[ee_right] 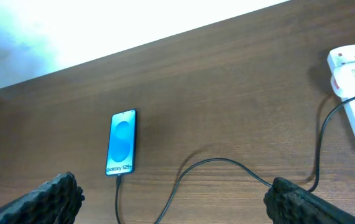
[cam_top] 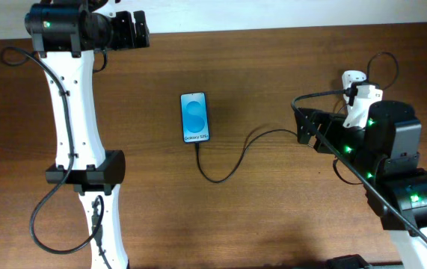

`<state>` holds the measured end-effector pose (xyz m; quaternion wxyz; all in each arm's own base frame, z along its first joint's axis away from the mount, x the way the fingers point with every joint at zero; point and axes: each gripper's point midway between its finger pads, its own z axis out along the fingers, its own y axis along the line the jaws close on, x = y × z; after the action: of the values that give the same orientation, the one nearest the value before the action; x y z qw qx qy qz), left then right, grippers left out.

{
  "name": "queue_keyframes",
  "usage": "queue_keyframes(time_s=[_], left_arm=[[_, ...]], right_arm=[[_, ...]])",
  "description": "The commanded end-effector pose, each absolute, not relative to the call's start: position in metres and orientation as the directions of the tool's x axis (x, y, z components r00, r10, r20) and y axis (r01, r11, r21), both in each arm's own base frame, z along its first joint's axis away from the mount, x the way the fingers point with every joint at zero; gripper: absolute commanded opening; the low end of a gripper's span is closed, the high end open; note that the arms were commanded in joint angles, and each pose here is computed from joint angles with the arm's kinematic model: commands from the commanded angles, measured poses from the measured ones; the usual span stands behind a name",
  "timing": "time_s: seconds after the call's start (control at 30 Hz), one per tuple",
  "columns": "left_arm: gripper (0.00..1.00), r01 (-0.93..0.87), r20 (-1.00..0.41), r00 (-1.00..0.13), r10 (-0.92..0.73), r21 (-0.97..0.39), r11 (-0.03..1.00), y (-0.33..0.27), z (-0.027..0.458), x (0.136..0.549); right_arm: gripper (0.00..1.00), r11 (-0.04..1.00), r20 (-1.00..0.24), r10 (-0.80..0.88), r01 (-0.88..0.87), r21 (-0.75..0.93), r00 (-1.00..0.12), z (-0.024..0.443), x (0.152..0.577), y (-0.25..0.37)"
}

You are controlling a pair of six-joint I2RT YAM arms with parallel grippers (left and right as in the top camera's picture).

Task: Plug charger to phone and switch on socket
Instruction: 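Release the phone and cable and lift both grippers away, then move the right gripper down and toward the white power strip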

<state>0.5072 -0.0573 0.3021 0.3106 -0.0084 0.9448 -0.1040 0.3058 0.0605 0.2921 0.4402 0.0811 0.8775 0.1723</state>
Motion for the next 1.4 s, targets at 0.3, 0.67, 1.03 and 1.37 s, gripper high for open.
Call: queue_keyframes(time_s=[0.3, 0.67, 1.03, 1.37], left_arm=[[0.99, 0.051, -0.612, -0.787, -0.079, -0.193, 0.980, -0.054, 0.316, 0.503], [0.99, 0.051, -0.612, -0.787, -0.079, -0.193, 0.980, -0.054, 0.316, 0.503], [0.99, 0.051, -0.612, -0.787, -0.079, -0.193, 0.980, -0.054, 0.316, 0.503], [0.99, 0.051, -0.612, -0.787, -0.079, -0.193, 0.980, -0.054, 0.316, 0.503]], right_arm=[[0.98, 0.976, -0.952, 0.216, 0.056, 0.209, -0.217, 0.326, 0.263, -0.006], [0.98, 0.979, -0.978, 0.201, 0.020, 0.203, 0.055, 0.222, 0.238, -0.010], [0.98, 0.975, -0.973, 0.221, 0.036, 0.219, -0.065, 0.157, 0.246, -0.009], [0.98, 0.975, -0.973, 0.221, 0.038, 0.219, -0.065, 0.157, 0.246, -0.009]])
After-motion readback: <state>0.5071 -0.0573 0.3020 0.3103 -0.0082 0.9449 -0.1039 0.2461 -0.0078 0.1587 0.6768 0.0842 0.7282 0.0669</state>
